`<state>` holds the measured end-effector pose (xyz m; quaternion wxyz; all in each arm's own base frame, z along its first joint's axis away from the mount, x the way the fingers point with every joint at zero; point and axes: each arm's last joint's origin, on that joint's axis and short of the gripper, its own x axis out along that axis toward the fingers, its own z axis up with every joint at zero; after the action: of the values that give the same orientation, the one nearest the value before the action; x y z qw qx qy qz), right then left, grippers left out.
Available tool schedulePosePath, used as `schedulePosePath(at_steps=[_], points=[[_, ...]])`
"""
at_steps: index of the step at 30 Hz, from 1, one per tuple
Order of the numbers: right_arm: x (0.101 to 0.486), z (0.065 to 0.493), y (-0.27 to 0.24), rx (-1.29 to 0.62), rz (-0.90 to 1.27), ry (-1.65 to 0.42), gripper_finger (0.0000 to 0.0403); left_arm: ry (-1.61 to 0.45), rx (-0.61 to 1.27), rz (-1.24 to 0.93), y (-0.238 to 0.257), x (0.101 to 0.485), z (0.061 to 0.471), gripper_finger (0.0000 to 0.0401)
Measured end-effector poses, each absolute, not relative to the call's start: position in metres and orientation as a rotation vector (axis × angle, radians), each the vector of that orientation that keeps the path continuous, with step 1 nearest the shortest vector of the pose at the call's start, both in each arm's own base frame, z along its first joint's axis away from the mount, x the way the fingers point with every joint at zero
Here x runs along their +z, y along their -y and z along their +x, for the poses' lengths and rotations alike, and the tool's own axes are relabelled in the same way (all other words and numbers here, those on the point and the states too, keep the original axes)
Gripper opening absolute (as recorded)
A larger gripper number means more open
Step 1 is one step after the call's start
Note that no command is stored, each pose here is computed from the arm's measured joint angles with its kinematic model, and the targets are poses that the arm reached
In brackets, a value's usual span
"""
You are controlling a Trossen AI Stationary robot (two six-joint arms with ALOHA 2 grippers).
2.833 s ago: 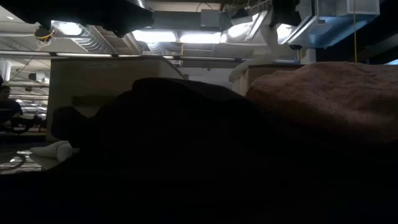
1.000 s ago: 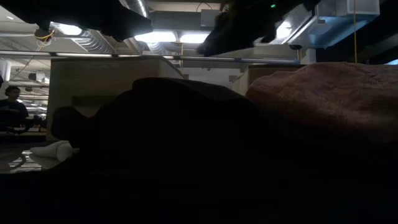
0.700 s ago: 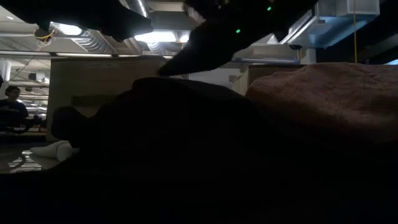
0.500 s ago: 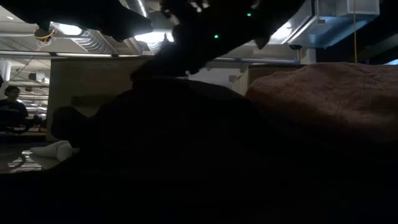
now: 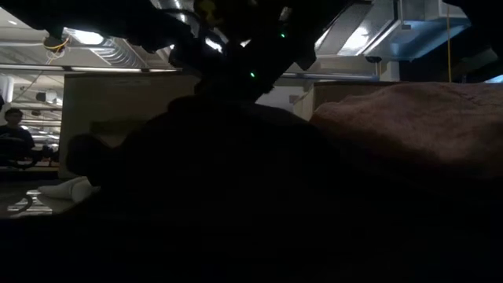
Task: Sort clothes
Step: Put the white patterned sock into the right laundry organizer
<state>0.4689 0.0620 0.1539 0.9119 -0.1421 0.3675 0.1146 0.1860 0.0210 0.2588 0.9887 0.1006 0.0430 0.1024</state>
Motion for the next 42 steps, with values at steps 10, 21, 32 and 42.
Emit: schedulePosePath(at_steps=[10,21,32,42], points=[[0.146,0.461,-0.060,0.220,-0.311,-0.873,0.0271,-0.086,0.205,0.202,-0.021,0.259,0.186,0.0189],[0.138,0.461,-0.056,0.211,-0.396,-0.900,0.0158,-0.087,0.206,0.202,-0.021,0.259,0.186,0.0189],[0.155,0.459,-0.055,0.208,-0.526,-0.865,0.0019,-0.087,0.206,0.202,-0.021,0.259,0.186,0.0189],[0.221,0.432,-0.058,0.051,-0.680,-0.867,0.0019,-0.089,0.206,0.202,-0.021,0.259,0.186,0.0189]])
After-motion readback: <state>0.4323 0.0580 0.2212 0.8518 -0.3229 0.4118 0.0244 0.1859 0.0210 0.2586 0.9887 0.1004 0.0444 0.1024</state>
